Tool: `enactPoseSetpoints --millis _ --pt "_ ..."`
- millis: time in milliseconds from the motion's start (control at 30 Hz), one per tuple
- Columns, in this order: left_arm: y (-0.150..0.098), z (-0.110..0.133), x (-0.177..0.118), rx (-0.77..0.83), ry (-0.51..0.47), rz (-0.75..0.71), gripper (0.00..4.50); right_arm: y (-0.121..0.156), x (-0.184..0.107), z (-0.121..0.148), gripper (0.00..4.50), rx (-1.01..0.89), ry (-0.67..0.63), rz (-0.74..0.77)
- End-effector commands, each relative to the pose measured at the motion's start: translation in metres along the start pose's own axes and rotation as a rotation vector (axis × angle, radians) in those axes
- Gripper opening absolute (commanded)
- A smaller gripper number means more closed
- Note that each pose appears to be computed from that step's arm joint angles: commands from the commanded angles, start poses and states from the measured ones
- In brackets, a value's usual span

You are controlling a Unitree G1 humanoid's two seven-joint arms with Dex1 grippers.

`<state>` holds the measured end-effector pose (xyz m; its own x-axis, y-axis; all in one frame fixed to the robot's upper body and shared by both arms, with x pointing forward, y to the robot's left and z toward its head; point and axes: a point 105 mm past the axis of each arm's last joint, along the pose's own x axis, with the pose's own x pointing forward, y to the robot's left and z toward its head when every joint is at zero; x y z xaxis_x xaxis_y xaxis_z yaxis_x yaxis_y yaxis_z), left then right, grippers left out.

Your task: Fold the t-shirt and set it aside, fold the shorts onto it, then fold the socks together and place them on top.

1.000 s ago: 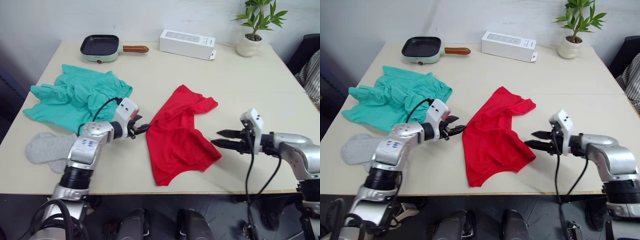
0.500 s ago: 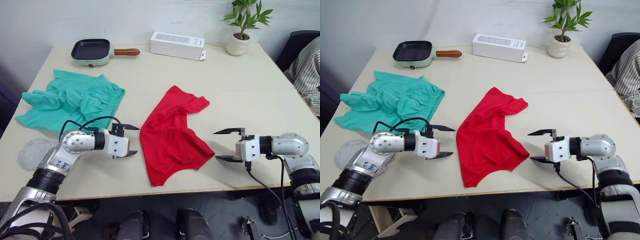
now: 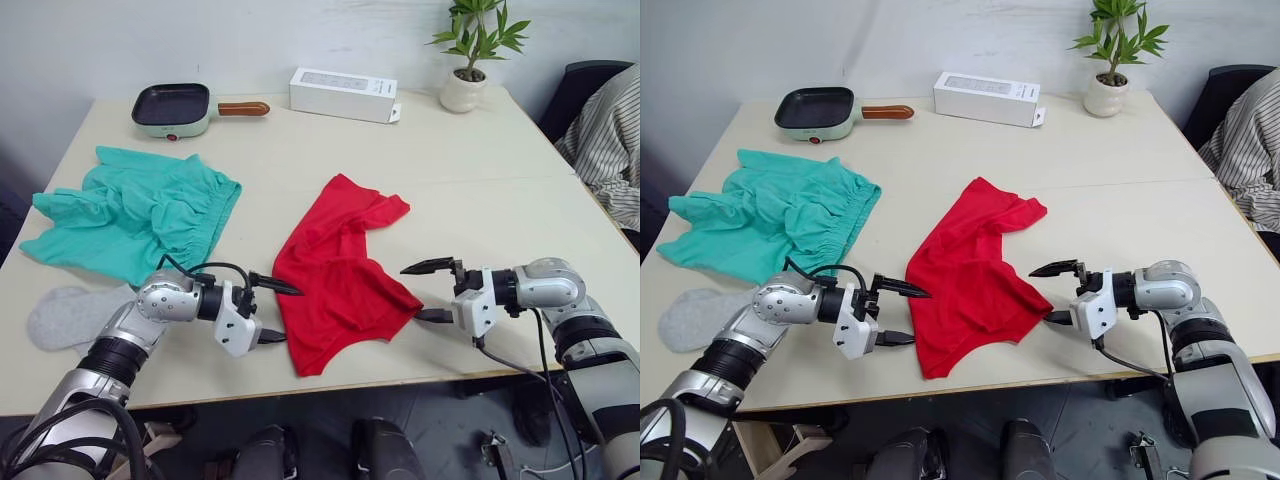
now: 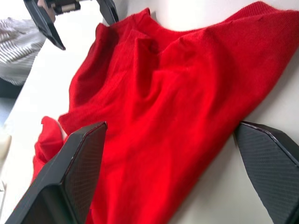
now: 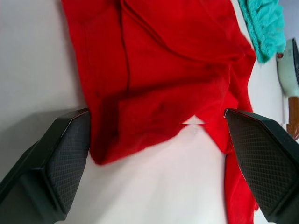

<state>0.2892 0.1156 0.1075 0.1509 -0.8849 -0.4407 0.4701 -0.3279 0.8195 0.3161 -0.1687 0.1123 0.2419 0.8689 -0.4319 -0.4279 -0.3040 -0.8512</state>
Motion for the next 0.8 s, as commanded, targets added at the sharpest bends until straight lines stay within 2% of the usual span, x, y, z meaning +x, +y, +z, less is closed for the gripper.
enactPoseSetpoints --millis 33,167,300,500,633,800 --pt "-0.011 -0.001 0.014 0.016 0.014 -0.037 4.48 0.022 0.02 0.007 4.5 0.003 -0.054 0.114" --pt "-0.003 -0.006 0.021 0.06 0.057 0.001 4.48 0.021 0.027 0.006 4.5 -0.01 -0.052 0.122" --pt "-0.001 -0.013 0.019 0.108 0.111 0.013 4.48 0.02 0.023 -0.002 4.5 0.005 0.001 0.13" --pt "-0.008 -0.016 0.003 0.104 0.146 0.016 4.48 0.029 -0.004 -0.01 4.5 0.016 0.072 0.167" --pt "-0.01 -0.021 -0.003 0.082 0.182 0.034 4.48 0.037 -0.03 -0.025 4.5 0.066 0.197 0.186" --pt "-0.007 -0.023 0.002 0.078 0.193 0.055 4.48 0.035 -0.037 -0.039 4.5 0.06 0.293 0.18"
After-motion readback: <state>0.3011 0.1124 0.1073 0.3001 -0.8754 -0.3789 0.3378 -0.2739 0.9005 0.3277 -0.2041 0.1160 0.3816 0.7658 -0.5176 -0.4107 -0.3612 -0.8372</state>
